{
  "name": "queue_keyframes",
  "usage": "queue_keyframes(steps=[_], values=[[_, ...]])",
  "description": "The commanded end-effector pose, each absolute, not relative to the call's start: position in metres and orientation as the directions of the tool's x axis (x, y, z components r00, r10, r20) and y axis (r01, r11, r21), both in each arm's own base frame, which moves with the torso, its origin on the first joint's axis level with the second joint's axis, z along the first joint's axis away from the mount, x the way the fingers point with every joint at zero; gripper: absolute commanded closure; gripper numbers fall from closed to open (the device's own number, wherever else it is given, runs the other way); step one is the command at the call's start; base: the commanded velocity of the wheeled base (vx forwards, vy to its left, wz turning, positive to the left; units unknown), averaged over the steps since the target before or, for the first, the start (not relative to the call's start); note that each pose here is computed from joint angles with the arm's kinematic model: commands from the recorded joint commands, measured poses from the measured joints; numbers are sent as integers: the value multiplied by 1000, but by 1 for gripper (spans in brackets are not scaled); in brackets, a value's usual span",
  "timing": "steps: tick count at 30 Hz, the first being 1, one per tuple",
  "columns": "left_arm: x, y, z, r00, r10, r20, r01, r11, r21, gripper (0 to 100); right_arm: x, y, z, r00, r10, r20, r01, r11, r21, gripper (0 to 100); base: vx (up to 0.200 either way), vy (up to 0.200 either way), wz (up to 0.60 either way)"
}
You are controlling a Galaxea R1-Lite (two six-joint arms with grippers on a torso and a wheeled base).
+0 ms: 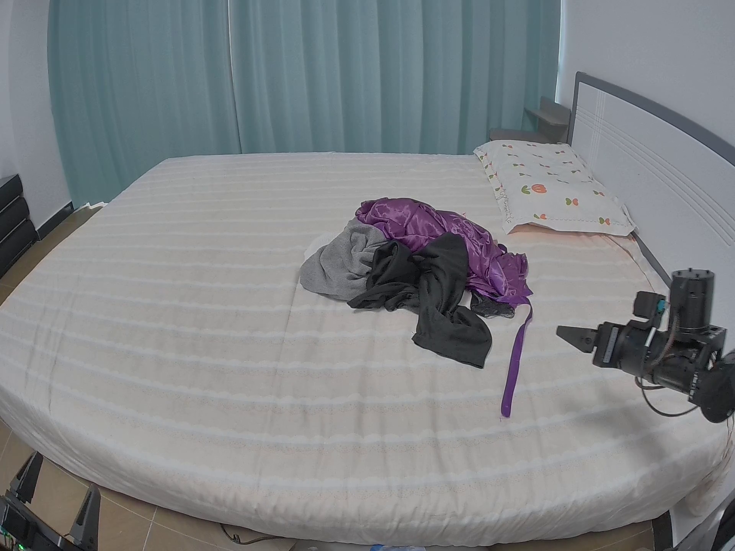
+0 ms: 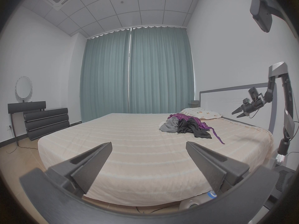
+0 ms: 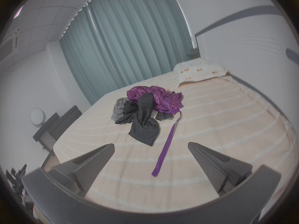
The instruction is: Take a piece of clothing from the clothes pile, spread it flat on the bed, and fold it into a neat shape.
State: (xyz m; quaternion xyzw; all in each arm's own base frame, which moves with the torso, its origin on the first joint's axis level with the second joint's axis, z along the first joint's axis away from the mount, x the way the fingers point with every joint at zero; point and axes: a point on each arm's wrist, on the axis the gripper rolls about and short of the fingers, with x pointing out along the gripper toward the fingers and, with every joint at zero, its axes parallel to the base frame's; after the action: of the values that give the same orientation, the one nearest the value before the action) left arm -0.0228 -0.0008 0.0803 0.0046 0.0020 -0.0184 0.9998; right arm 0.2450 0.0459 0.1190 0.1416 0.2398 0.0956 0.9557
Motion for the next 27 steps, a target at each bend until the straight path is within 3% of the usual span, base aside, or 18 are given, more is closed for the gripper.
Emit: queue_keyframes(steps=[1, 11, 27], values=[[-23, -1, 75, 999, -37, -5, 37, 999, 9, 0, 346, 83, 16, 818, 239, -523, -4, 912, 411, 0, 0, 0, 0], [-23, -1, 75, 999, -37, -5, 37, 999, 9, 0, 391, 122, -28, 811, 267, -521, -10, 896, 445, 0, 0, 0, 0], [-23, -1, 75, 999, -37, -5, 37, 999, 9, 0, 428, 155, -48, 798, 275, -536, 1, 889, 457, 0, 0, 0, 0]])
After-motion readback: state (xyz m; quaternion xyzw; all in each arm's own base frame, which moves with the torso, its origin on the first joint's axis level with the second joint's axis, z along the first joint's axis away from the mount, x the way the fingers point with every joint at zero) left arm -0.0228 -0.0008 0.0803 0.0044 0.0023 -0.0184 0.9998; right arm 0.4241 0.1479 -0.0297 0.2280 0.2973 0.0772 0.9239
